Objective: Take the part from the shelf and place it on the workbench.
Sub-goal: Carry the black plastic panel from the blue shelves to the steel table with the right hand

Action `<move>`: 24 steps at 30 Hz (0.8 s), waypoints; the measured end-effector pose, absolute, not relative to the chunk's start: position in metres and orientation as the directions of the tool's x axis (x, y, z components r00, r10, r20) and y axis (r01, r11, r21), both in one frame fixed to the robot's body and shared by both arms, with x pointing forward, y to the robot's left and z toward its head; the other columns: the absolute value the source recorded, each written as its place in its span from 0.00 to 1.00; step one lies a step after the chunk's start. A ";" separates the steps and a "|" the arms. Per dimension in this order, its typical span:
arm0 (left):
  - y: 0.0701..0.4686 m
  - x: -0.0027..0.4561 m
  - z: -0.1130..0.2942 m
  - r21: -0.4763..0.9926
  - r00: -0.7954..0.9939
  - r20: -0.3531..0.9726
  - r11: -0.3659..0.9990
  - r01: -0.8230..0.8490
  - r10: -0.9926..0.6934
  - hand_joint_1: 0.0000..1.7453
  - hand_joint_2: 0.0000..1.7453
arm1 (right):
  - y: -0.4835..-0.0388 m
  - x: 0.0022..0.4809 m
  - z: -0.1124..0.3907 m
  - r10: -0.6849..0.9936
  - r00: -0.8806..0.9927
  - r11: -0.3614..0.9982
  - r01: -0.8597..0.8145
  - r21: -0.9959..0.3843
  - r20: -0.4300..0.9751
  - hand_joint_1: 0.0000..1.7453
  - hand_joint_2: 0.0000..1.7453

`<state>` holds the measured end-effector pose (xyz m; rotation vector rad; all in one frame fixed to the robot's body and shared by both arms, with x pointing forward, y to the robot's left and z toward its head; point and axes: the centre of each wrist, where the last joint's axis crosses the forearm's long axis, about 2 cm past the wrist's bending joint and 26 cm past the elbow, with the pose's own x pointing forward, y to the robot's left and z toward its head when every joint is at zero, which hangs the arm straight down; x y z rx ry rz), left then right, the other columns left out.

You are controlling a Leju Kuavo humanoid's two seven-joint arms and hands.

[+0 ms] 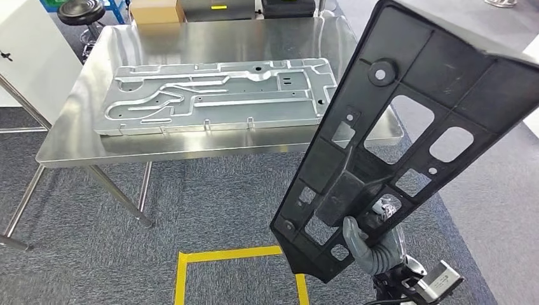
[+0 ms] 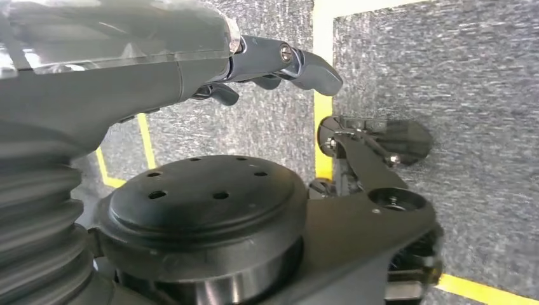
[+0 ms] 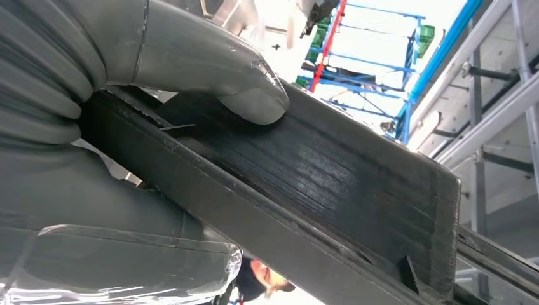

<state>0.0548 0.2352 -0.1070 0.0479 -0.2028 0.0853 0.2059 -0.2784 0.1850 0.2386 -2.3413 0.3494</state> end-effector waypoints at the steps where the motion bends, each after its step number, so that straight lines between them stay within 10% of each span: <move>1: 0.235 0.055 -0.107 0.039 0.976 0.202 0.995 -0.089 0.080 0.00 1.00 | -0.278 0.206 0.185 -0.069 -0.706 0.945 -0.272 -0.180 0.705 1.00 1.00; 24: 0.233 0.053 -0.107 0.039 0.976 0.200 0.995 -0.094 0.085 0.00 1.00 | -0.274 0.207 0.181 -0.085 -0.702 0.943 -0.286 -0.170 0.707 1.00 1.00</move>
